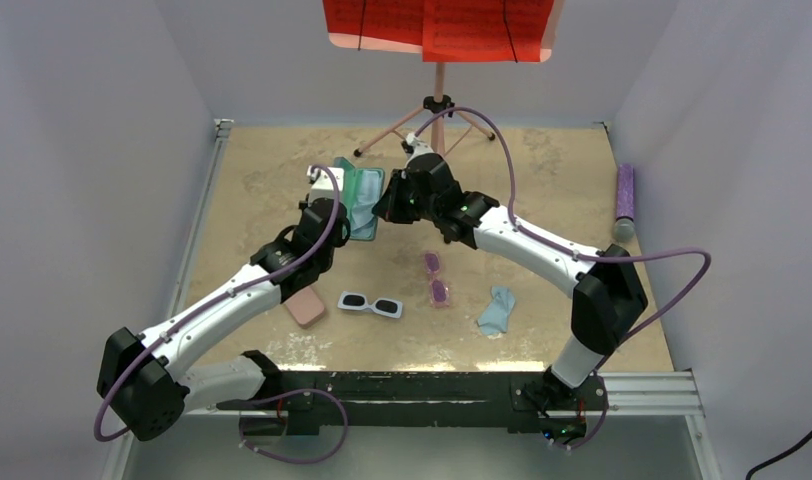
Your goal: Organize the sunglasses
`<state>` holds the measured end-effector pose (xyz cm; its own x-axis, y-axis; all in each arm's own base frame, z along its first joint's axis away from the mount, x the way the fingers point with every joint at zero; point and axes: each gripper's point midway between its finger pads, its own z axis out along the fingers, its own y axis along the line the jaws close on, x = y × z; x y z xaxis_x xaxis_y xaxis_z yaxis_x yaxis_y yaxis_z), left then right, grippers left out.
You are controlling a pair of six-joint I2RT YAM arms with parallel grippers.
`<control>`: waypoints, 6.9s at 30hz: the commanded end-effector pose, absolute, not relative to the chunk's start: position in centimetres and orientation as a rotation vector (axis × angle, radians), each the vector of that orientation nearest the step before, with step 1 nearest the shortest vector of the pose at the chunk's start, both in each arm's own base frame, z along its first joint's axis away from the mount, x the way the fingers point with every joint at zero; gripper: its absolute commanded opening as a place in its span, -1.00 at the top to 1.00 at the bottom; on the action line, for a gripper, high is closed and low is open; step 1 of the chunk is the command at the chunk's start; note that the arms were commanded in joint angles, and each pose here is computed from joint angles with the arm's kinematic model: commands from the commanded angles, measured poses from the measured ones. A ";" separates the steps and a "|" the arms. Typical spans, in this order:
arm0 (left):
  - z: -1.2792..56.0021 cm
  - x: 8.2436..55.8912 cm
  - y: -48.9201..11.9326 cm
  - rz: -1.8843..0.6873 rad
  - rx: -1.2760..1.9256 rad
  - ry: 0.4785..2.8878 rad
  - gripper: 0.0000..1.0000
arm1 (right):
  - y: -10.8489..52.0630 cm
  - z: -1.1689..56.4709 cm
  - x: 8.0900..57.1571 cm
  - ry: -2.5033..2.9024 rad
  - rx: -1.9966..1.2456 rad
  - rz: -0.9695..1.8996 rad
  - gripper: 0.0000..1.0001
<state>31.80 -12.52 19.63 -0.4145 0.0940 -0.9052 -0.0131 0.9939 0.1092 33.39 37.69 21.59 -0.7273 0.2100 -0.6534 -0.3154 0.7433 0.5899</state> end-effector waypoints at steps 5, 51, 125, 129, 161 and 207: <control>23.8 33.0 -13.5 0.022 -0.044 1.887 1.00 | 38.9 21.8 33.0 2.229 -0.038 1.018 1.00; 11.9 28.5 -13.0 0.124 -0.048 2.229 1.00 | 25.6 9.7 26.8 2.497 -0.238 0.580 -0.23; 10.3 27.9 -20.1 0.032 -0.116 2.274 1.00 | 36.8 9.9 32.5 2.446 0.142 0.844 0.74; 10.4 27.9 -19.9 0.045 -0.115 2.268 1.00 | 35.9 9.1 33.0 2.461 0.154 0.752 0.74; 11.1 29.2 -20.2 0.099 -0.097 2.232 1.00 | 34.0 13.1 33.0 2.396 0.140 0.618 -0.05; 14.7 29.1 -20.2 -0.005 -0.142 2.162 1.00 | 36.8 10.6 29.7 2.507 0.074 0.889 0.34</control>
